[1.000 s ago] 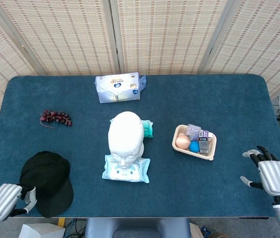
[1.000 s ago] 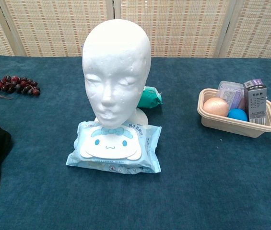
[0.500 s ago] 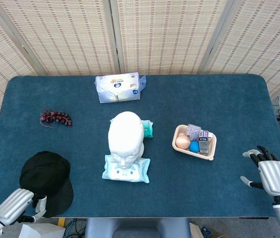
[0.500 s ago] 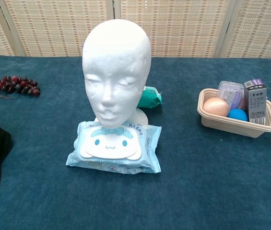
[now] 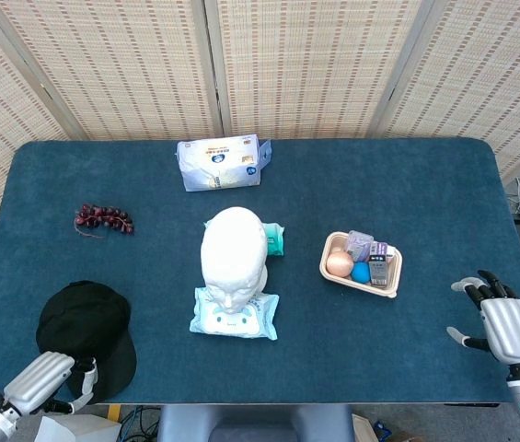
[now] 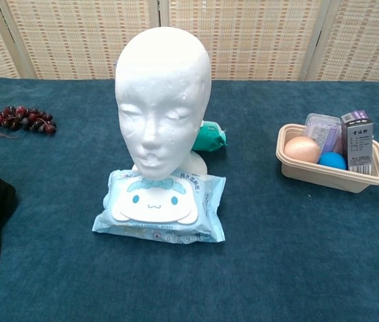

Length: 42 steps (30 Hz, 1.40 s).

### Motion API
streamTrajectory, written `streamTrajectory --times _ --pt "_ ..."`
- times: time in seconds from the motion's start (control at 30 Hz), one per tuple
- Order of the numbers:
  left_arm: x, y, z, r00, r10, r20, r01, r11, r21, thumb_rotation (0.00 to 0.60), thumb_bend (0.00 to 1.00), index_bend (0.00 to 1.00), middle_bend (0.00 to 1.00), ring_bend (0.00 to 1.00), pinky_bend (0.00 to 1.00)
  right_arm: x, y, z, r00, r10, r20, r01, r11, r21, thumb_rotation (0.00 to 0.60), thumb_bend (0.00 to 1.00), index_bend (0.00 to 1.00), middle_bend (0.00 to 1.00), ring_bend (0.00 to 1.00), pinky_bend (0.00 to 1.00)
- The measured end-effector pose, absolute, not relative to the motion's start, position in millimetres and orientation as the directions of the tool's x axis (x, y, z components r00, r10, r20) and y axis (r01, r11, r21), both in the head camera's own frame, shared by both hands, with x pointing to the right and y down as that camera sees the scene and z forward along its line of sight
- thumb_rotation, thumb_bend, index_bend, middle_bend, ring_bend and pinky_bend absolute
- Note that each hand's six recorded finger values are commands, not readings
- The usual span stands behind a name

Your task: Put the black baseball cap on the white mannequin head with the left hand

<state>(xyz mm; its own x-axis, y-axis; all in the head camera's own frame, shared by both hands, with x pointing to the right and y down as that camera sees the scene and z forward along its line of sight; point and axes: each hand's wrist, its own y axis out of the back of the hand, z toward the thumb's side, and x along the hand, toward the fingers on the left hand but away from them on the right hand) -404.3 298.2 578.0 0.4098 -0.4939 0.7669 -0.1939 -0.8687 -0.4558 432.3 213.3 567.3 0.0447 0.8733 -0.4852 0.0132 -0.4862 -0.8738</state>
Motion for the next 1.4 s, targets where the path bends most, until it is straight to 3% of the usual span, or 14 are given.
streamTrajectory --times 0.17,0.53,1.4 --pt "-408 298 586 0.383 -0.490 0.783 -0.187 -0.872 -0.453 0.600 0.91 0.34 0.41 0.40 0.47 433 213 567 0.044 0.873 -0.485 0.014 -0.486 -0.874 0.600 0.00 0.33 0.30 0.15 0.29" --pt "-415 292 597 0.325 -0.509 0.797 -0.166 -0.861 -0.481 0.600 0.91 0.34 0.38 0.35 0.37 433 213 567 0.044 0.873 -0.486 0.014 -0.487 -0.873 0.600 0.00 0.33 0.30 0.15 0.29" --pt "-436 278 616 0.174 -0.583 0.794 -0.139 -0.813 -0.566 0.600 0.91 0.34 0.35 0.26 0.23 433 213 568 0.042 0.871 -0.490 0.010 -0.491 -0.871 0.600 0.00 0.33 0.30 0.15 0.29"
